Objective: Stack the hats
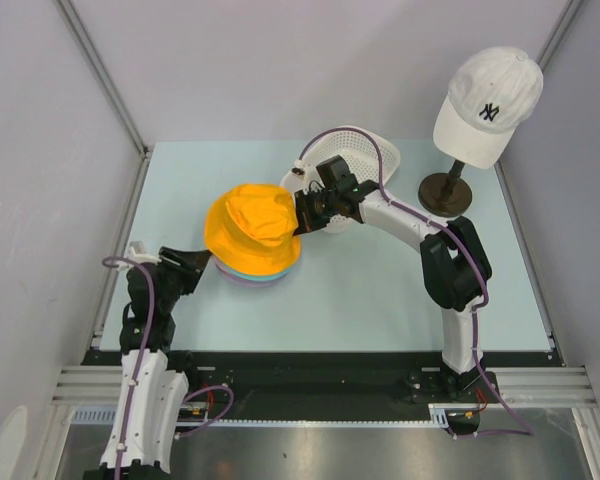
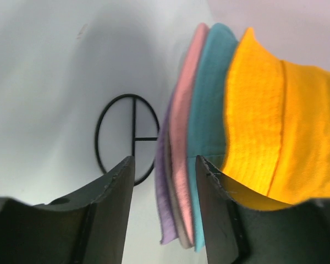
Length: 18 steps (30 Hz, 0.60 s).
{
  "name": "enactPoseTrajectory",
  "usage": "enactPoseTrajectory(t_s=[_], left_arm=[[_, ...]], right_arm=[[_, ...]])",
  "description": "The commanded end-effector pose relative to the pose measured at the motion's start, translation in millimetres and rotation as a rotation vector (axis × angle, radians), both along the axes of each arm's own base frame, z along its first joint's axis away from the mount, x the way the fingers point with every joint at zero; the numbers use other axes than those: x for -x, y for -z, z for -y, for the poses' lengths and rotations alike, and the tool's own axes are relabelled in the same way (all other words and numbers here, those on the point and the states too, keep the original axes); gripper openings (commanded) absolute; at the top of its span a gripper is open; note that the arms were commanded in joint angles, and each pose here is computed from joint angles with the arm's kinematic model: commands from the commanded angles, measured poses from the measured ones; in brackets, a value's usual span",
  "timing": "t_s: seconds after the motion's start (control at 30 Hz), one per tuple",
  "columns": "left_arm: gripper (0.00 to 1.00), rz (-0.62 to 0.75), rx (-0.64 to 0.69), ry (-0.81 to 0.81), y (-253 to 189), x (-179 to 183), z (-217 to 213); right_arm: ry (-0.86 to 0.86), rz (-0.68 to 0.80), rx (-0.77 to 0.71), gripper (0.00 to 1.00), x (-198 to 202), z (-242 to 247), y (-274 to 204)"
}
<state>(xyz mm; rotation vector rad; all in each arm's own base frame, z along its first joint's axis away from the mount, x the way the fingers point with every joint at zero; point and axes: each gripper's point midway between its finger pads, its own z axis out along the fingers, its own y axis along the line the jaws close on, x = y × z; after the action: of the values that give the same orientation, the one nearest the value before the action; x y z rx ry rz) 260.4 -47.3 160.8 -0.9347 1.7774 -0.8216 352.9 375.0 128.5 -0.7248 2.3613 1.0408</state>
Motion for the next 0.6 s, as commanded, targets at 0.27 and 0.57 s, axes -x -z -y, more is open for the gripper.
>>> enactPoseTrajectory(t_s=[0.27, 0.57], left_arm=[[0.61, 0.179, -0.02, -0.076, -64, 4, -11], [0.56, 0.21, -0.043, 0.07, -66, -17, 9]], right_arm=[[-0.057, -0.077, 0.091, 0.0, 32, 4, 21], [-0.055, -0.074, 0.093, 0.0, 33, 4, 20]])
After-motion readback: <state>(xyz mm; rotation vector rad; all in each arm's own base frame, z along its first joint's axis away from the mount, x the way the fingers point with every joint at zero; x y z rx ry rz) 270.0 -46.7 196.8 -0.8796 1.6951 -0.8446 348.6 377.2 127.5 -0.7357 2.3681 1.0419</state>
